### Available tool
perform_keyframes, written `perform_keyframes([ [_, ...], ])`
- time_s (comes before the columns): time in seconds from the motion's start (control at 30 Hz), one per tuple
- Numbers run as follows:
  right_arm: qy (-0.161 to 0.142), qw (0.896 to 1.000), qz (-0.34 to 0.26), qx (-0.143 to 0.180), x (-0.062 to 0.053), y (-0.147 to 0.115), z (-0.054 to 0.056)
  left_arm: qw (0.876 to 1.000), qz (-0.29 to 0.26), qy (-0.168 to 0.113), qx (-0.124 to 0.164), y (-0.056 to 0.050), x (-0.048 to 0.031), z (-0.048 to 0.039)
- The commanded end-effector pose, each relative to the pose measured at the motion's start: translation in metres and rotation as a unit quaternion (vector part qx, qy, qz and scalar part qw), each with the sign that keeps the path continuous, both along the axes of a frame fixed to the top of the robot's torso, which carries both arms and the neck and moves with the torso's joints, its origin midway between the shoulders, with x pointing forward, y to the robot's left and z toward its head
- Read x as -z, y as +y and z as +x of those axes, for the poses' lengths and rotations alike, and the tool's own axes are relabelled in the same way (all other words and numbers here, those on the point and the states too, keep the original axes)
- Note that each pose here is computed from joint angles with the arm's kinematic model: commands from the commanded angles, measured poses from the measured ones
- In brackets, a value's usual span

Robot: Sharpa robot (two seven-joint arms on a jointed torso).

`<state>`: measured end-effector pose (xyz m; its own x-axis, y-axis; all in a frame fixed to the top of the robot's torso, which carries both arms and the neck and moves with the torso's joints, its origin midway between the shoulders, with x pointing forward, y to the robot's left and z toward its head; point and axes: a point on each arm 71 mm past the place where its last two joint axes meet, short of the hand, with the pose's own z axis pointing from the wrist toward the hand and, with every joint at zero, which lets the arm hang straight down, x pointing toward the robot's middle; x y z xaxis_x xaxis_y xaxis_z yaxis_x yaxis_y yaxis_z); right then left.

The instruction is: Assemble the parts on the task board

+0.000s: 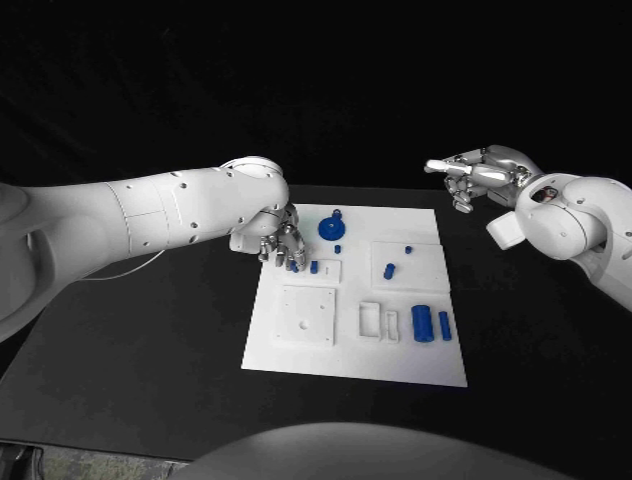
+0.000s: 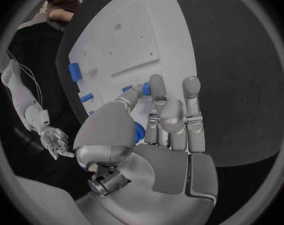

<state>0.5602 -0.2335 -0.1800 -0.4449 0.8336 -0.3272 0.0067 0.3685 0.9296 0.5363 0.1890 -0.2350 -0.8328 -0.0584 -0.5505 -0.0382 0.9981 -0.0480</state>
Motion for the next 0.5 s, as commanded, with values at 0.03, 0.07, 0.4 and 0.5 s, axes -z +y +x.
perform_keyframes([
  [0.03,-0.001,1.000,0.000,-0.009,0.0000,0.0017,-0.0005,1.000,0.012,-0.005,0.002,0.0017,0.0054,-0.0019],
  [0.07,-0.002,1.000,0.000,-0.009,0.0000,0.0017,-0.0005,1.000,0.013,-0.005,0.003,0.0020,0.0054,-0.0020],
  [0.4,-0.001,1.000,0.000,-0.008,0.0002,0.0016,-0.0006,1.000,0.015,-0.007,0.002,0.0034,0.0053,-0.0024],
  [0.5,-0.001,1.000,0.000,-0.008,0.0003,0.0015,-0.0006,1.000,0.014,-0.008,0.001,0.0041,0.0052,-0.0024],
])
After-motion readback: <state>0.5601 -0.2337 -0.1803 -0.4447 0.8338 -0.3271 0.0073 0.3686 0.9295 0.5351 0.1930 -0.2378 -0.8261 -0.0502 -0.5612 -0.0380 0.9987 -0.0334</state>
